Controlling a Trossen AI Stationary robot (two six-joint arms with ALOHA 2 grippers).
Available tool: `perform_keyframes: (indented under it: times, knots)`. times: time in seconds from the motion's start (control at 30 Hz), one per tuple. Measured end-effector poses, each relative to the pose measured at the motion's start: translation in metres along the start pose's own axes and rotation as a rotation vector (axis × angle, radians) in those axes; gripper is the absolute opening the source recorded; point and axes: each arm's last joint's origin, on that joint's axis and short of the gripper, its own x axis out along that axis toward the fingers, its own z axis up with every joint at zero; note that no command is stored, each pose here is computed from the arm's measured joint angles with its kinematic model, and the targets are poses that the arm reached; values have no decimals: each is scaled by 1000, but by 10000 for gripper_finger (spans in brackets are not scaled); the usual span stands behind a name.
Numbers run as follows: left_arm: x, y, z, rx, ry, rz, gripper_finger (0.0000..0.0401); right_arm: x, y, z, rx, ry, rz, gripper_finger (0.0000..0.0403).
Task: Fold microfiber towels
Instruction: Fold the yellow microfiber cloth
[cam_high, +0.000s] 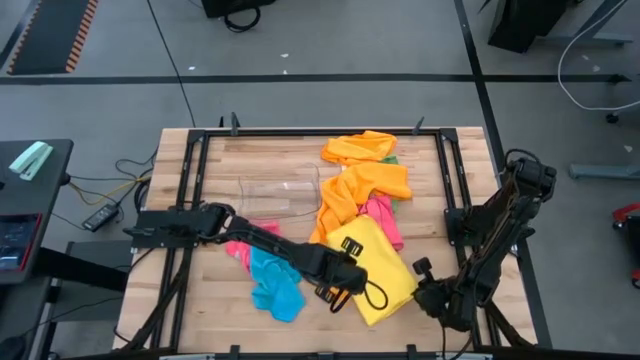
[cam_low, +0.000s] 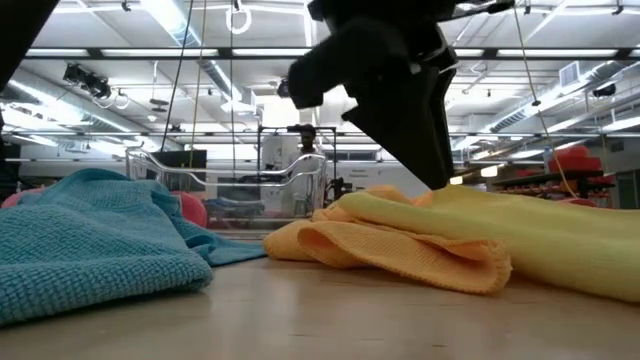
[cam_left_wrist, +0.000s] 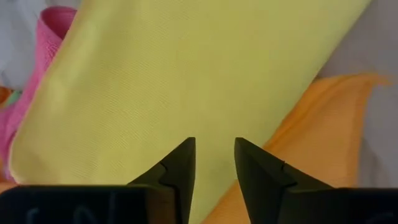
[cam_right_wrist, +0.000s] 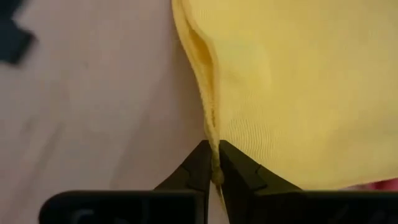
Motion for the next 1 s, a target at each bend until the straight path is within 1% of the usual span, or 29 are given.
perform_keyframes:
  times: [0.1,0.27,0.43,0.5,0.57,0.73,0.87,1.0]
  knots:
    - [-4,-12,4,-20,-11,-8,132,-8,-5,16,60,-24,-1,36]
    - [-13,-36,10,-49,-20,-30,148,-18,-20,43,168,-17,-40,36]
    - [-20,-55,15,-122,-30,-47,164,-25,-36,69,226,-50,-56,36]
    - [-19,-61,15,-137,-30,-46,171,-25,-44,75,254,-54,-64,36]
    - [-16,-67,15,-126,-19,-23,178,-22,-51,78,281,-48,-73,36]
    - [4,-78,18,-78,-34,56,193,-11,-67,74,345,-9,-107,36]
    - [6,-78,22,-92,-65,119,193,-5,-80,73,410,6,-140,36]
    - [6,-78,20,-129,-51,125,186,2,-92,70,452,21,-169,36]
